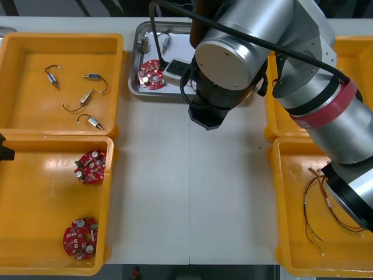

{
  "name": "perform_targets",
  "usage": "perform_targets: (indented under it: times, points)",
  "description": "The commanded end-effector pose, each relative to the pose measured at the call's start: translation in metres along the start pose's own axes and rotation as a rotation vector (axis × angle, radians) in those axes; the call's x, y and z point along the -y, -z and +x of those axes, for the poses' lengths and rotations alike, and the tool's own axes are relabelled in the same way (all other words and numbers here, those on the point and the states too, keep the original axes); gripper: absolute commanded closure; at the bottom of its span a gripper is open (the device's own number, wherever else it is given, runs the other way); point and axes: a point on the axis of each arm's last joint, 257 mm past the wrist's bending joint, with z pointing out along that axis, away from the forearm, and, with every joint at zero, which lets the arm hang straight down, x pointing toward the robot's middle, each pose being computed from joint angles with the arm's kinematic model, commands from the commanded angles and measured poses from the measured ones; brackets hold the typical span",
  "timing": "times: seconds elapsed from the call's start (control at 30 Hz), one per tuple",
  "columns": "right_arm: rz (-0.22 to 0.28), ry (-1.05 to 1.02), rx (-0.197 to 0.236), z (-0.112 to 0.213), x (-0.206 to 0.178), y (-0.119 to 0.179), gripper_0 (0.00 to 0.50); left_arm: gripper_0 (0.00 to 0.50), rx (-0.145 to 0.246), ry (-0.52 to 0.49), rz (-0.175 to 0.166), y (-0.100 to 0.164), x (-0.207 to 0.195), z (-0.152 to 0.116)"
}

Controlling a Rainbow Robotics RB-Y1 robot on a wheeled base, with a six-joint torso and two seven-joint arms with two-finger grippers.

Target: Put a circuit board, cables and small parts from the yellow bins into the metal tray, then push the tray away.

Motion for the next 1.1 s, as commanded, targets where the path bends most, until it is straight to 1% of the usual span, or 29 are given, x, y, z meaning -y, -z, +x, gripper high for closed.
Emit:
perform_targets:
  times: [0.03, 0.13, 0.23, 0.27, 0.3, 0.33, 0.37, 0.43, 0.5, 0.53, 0.57, 0.63, 0.7, 0.73, 0.77, 0.83, 0.9, 0.93, 1.03, 1.1]
  points:
    - [0.006, -0.158, 0.113, -0.007, 0.002, 0.022, 0.000, 0.000, 0.020, -0.038, -0.046, 0.014, -0.013, -0.003]
    - [0.002, -0.301, 0.157, 0.003, 0.007, 0.031, 0.000, 0.000, 0.020, -0.038, -0.046, 0.014, -0.013, -0.003]
    - [0.008, -0.384, 0.173, 0.018, 0.012, 0.034, 0.000, 0.000, 0.020, -0.038, -0.046, 0.014, -0.013, -0.003]
    - [0.020, -0.421, 0.179, 0.029, 0.014, 0.037, 0.000, 0.000, 0.020, -0.038, -0.046, 0.014, -0.013, -0.003]
    - [0.022, -0.431, 0.180, 0.032, 0.015, 0.037, 0.000, 0.000, 0.020, -0.038, -0.046, 0.014, -0.013, -0.003]
    - [0.035, -0.488, 0.180, 0.047, 0.018, 0.038, 0.000, 0.000, 0.020, -0.038, -0.046, 0.014, -0.013, -0.003]
    - [0.041, -0.509, 0.183, 0.052, 0.021, 0.039, 0.000, 0.000, 0.020, -0.038, -0.046, 0.014, -0.013, -0.003]
    - [0.042, -0.589, 0.182, 0.070, 0.026, 0.042, 0.000, 0.000, 0.020, -0.038, -0.046, 0.014, -0.013, -0.003]
    - [0.035, -0.632, 0.180, 0.079, 0.029, 0.043, 0.000, 0.000, 0.020, -0.038, -0.046, 0.014, -0.013, -0.003]
    - [0.020, -0.699, 0.176, 0.093, 0.034, 0.045, 0.000, 0.000, 0.020, -0.038, -0.046, 0.014, -0.013, -0.003]
    - [0.014, -0.719, 0.177, 0.097, 0.036, 0.046, 0.000, 0.000, 0.020, -0.038, -0.046, 0.014, -0.013, -0.003]
    - [-0.007, -0.797, 0.166, 0.116, 0.044, 0.049, 0.000, 0.000, 0.020, -0.038, -0.046, 0.014, -0.013, -0.003]
    - [-0.008, -0.839, 0.158, 0.134, 0.051, 0.052, 0.000, 0.000, 0.020, -0.038, -0.046, 0.014, -0.013, -0.003]
    - [-0.006, -0.863, 0.152, 0.147, 0.055, 0.054, 0.000, 0.000, 0.020, -0.038, -0.046, 0.014, -0.013, -0.003]
    - [-0.004, -0.872, 0.151, 0.152, 0.057, 0.056, 0.000, 0.000, 0.020, -0.038, -0.046, 0.014, -0.013, -0.003]
    - [0.009, -0.915, 0.143, 0.177, 0.064, 0.062, 0.000, 0.000, 0.020, -0.038, -0.046, 0.014, -0.013, -0.003]
    - [0.016, -0.933, 0.140, 0.188, 0.067, 0.066, 0.000, 0.000, 0.020, -0.038, -0.046, 0.014, -0.013, -0.003]
    - [0.025, -0.964, 0.129, 0.207, 0.071, 0.070, 0.000, 0.000, 0.020, -0.038, -0.046, 0.014, -0.013, -0.003]
    - [0.038, -1.001, 0.115, 0.230, 0.078, 0.075, 0.000, 0.000, 0.020, -0.038, -0.046, 0.014, -0.013, -0.003]
    - [0.059, -1.045, 0.101, 0.253, 0.084, 0.081, 0.000, 0.000, 0.020, -0.038, -0.046, 0.014, -0.013, -0.003]
